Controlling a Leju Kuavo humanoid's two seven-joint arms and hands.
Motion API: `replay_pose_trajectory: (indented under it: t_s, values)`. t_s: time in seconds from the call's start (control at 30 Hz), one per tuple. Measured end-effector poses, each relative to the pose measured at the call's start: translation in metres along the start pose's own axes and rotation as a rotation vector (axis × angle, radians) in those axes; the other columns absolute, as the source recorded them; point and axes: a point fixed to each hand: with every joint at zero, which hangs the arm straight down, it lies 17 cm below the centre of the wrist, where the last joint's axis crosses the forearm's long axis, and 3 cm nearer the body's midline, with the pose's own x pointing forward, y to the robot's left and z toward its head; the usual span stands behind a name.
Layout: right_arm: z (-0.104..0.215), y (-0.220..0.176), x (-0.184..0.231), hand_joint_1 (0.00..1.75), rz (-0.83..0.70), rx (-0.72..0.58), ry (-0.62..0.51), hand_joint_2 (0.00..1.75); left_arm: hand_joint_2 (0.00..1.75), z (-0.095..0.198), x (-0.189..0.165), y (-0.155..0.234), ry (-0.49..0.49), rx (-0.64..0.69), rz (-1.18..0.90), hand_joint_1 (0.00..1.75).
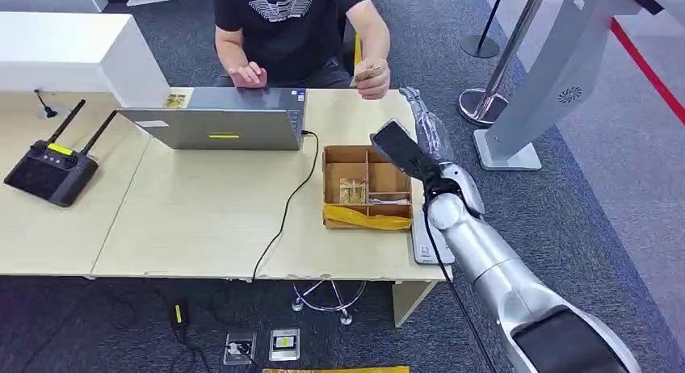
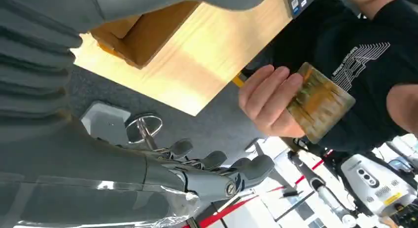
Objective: Pass the card to the sensor for recognition and then transmit it.
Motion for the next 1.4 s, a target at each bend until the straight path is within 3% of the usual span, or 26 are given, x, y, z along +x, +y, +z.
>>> replay_pose_trajectory:
  t_s: [0.53, 0.67, 0.93, 1.1, 1.27, 1.3, 1.4]
  values:
    - [0.015, -0.027, -0.01, 0.0, 0.143, -0.02, -0.019, 0.0, 0.0, 0.0, -0.007, -0.001, 0.024, -0.004, 0.015, 0.0]
    - [0.027, -0.029, -0.024, 0.0, 0.201, 0.011, 0.034, 0.0, 0.0, 0.001, -0.011, -0.002, 0.046, -0.005, 0.027, 0.0]
    - [0.054, -0.055, -0.025, 0.0, 0.372, 0.092, 0.081, 0.0, 0.0, 0.001, -0.012, -0.005, 0.06, 0.003, 0.063, 0.0]
    - [0.077, -0.072, -0.025, 0.0, 0.603, 0.099, 0.162, 0.0, 0.0, 0.001, -0.017, -0.006, 0.102, 0.007, 0.16, 0.0]
    - [0.09, -0.073, -0.001, 0.0, 0.64, 0.083, 0.142, 0.0, 0.0, 0.002, -0.019, -0.009, 0.126, 0.005, 0.18, 0.0]
    - [0.093, -0.07, 0.001, 0.0, 0.649, 0.093, 0.139, 1.75, 0.0, 0.002, -0.019, -0.009, 0.127, 0.004, 0.183, 0.0]
    - [0.101, -0.057, 0.003, 0.0, 0.665, 0.134, 0.136, 1.75, 0.0, 0.002, -0.019, -0.01, 0.128, 0.003, 0.185, 0.0]
